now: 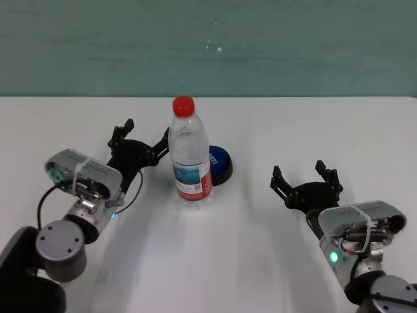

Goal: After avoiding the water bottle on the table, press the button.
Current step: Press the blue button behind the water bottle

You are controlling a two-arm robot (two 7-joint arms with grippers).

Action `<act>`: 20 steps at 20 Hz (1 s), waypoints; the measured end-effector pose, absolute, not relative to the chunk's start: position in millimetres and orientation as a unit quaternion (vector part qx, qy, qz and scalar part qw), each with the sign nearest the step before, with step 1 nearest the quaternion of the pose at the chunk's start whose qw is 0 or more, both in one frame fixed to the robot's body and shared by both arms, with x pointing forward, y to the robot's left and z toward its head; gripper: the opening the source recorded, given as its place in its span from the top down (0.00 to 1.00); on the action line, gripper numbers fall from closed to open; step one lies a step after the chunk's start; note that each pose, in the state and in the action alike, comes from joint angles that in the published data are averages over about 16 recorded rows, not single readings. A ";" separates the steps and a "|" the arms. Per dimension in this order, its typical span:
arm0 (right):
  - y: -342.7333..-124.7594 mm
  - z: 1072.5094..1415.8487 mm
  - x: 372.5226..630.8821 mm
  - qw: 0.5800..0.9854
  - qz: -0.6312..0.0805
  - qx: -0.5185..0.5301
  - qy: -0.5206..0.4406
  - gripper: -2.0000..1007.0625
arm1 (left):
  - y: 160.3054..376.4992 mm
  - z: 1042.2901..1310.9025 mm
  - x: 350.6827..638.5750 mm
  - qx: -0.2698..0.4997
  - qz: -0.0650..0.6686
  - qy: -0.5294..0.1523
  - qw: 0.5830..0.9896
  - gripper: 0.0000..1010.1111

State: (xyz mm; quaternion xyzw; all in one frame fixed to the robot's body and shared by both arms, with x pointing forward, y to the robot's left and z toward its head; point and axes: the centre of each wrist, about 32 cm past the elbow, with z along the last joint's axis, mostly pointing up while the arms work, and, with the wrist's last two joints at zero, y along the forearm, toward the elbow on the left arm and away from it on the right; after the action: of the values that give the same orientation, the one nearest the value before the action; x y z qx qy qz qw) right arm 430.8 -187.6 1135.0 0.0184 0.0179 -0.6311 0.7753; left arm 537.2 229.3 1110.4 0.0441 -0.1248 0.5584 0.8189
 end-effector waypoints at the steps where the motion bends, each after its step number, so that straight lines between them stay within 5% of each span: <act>1: -187.6 1135.0 430.8 0.775 -0.631 0.018 0.018 0.00 | 229.2 1110.3 537.5 0.044 0.559 -0.125 0.819 0.00; 20: -187.6 1135.0 430.8 0.775 -0.631 0.018 0.018 0.00 | 232.8 1108.8 541.4 0.049 0.570 -0.120 0.811 0.00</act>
State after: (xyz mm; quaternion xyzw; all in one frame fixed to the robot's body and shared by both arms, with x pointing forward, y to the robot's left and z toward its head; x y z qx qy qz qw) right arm 430.8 -187.6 1135.0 0.0183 0.0178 -0.6311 0.7753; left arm 541.4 232.8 1108.8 0.0490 -0.1197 0.5700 0.8114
